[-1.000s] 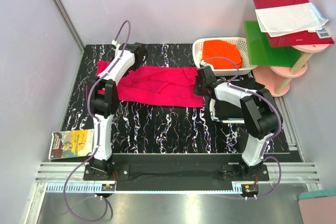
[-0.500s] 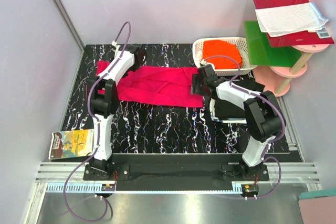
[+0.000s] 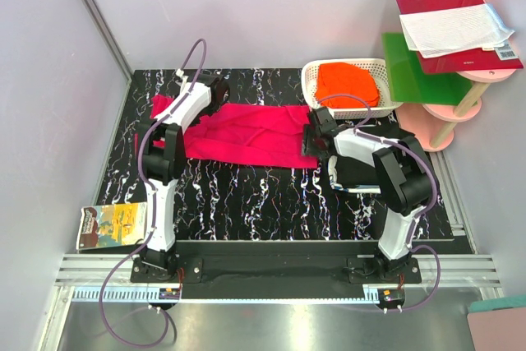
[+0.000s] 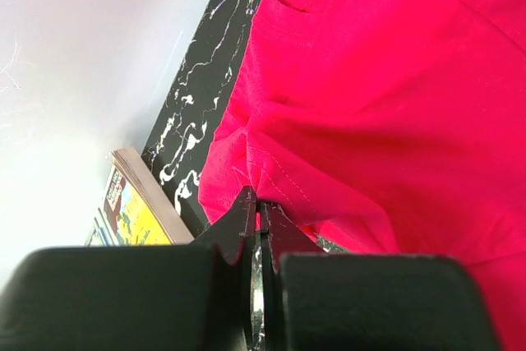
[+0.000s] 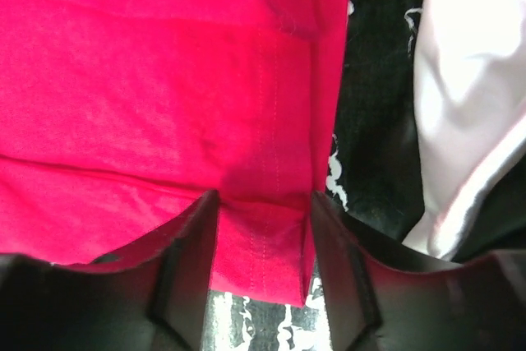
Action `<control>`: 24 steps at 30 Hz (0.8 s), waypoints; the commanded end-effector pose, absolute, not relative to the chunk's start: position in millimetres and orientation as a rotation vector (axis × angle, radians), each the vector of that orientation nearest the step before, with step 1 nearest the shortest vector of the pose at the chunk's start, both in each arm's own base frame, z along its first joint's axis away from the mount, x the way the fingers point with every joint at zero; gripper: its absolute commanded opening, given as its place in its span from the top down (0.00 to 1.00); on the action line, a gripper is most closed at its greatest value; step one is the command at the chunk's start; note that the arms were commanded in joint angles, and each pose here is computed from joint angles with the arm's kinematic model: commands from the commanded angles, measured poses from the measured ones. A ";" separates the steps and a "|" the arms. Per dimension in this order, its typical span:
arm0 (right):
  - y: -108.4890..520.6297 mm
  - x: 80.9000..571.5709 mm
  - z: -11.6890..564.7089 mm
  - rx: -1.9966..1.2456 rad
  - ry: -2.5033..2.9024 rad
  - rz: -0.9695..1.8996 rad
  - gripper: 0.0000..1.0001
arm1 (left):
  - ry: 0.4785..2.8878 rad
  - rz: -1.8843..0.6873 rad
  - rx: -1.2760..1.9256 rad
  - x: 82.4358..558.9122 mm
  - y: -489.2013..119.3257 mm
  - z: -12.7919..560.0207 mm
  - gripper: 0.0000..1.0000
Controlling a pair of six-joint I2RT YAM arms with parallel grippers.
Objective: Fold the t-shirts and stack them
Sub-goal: Fold the other side of the tshirt into a rectangle
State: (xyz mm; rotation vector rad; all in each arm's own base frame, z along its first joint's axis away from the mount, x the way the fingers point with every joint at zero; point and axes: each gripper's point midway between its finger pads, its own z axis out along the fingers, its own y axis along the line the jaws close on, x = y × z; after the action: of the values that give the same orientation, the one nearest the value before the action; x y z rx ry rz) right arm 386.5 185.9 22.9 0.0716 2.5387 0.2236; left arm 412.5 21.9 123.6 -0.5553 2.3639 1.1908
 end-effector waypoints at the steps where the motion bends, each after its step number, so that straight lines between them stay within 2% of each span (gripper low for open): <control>1: 192.4 394.8 25.9 0.074 2.542 0.222 0.46 | 2.405 1.338 -0.475 388.8 35.2 138.8 1.00; 2: 193.0 393.6 24.6 0.072 2.550 0.226 0.48 | 2.404 1.337 -0.475 388.8 35.2 139.3 1.00; 6: 195.5 392.6 27.6 0.076 2.548 0.250 0.83 | 2.406 1.341 -0.473 388.0 35.4 138.5 1.00; 9: 194.9 393.3 36.6 0.075 2.526 0.255 0.92 | 2.409 1.349 -0.468 387.4 35.7 135.8 1.00; 12: 193.8 392.3 46.8 0.079 2.505 0.263 0.92 | 2.414 1.351 -0.463 387.3 35.6 134.7 1.00; 14: 192.6 391.1 51.2 0.079 2.497 0.263 0.89 | 2.413 1.352 -0.462 387.0 35.9 136.1 1.00; 15: 191.0 390.4 51.4 0.081 2.498 0.255 0.87 | 2.414 1.353 -0.459 387.2 35.9 135.5 1.00; 17: 190.0 389.8 50.8 0.079 2.501 0.247 0.76 | 2.413 1.350 -0.460 388.0 35.7 136.4 1.00; 19: 189.6 387.8 47.7 0.077 2.515 0.243 0.72 | 2.412 1.350 -0.455 388.5 35.8 137.9 1.00; 22: 191.1 385.5 44.7 0.079 2.529 0.254 0.71 | 2.410 1.361 -0.446 388.0 36.8 138.0 1.00; 24: 190.4 385.7 46.1 0.083 2.525 0.251 0.75 | 2.406 1.365 -0.447 387.9 37.9 138.5 1.00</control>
State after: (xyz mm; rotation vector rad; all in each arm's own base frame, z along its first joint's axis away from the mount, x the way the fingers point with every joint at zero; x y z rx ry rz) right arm 385.4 186.6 30.8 0.0829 2.5528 0.2254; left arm 409.8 22.9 120.6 -0.5347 2.3786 1.2082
